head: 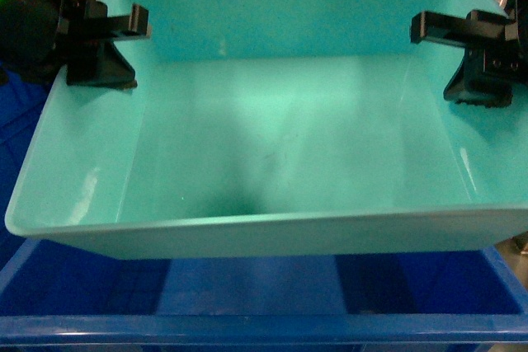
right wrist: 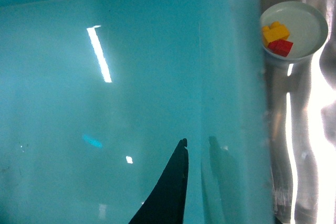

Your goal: Stack blue boxes stably on right

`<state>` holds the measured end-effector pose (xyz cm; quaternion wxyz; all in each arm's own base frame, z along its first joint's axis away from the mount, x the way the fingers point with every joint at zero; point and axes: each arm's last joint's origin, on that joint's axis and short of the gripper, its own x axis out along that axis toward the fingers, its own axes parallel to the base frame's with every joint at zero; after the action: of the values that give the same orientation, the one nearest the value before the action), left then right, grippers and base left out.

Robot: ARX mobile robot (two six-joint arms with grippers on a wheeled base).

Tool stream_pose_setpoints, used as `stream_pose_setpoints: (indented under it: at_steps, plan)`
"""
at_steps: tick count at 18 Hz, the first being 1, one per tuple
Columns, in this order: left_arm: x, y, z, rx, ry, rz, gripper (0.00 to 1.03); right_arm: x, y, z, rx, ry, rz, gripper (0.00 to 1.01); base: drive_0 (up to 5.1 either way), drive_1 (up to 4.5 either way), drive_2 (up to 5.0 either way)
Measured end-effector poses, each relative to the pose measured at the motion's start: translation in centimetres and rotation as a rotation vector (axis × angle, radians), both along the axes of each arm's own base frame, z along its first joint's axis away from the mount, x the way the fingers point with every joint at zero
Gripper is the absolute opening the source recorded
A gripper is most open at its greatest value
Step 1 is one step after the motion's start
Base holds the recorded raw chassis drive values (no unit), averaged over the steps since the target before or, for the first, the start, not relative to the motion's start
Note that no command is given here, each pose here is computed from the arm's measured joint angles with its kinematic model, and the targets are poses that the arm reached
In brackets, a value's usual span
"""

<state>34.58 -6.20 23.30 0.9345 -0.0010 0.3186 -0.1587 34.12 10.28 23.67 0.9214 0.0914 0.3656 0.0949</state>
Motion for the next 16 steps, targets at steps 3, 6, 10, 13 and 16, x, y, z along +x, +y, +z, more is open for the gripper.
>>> stream_pose_setpoints:
  at_steps: [3, 6, 10, 13, 16]
  plan:
    - [0.5, 0.2, -0.9, 0.011, 0.059, -0.001, 0.02, -0.1, 0.2, -0.9, -0.008, -0.002, 0.020, 0.08, 0.0, 0.00, 0.0]
    - [1.6, 0.3, -2.0, 0.047, 0.060, -0.012, 0.02, 0.6, 0.4, -2.4, -0.010, -0.012, 0.026, 0.08, 0.0, 0.00, 0.0]
    - [3.1, 0.5, -4.1, 0.094, 0.109, -0.020, 0.02, 1.3, 0.8, -4.4, -0.014, 0.010, 0.035, 0.08, 0.0, 0.00, 0.0]
    - [3.8, 0.5, -4.6, 0.110, 0.099, -0.032, 0.02, 1.6, 0.9, -5.2, -0.020, 0.021, 0.031, 0.08, 0.0, 0.00, 0.0]
    - [4.6, 0.7, -5.5, 0.105, 0.109, -0.033, 0.02, 1.8, 0.9, -5.9, -0.030, 0.030, 0.026, 0.08, 0.0, 0.00, 0.0]
